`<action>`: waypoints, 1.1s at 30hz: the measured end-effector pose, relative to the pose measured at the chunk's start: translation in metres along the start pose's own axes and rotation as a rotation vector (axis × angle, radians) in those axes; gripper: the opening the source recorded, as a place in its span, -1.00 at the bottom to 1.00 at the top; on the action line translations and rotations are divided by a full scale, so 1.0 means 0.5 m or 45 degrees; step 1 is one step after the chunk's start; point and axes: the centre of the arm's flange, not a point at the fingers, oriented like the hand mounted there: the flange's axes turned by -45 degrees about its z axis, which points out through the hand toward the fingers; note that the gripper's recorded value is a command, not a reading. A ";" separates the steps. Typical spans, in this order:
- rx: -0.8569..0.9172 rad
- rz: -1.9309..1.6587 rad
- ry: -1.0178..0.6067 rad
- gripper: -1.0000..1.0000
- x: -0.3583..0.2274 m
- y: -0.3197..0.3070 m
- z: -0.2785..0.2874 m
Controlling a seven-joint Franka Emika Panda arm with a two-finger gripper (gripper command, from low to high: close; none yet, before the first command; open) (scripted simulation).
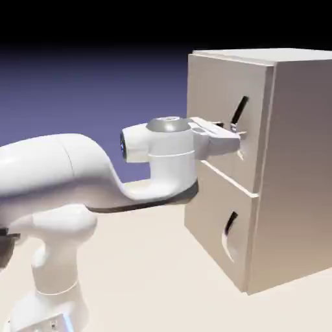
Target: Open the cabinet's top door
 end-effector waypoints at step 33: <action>-0.781 0.000 0.000 -1.00 0.000 -0.293 -0.339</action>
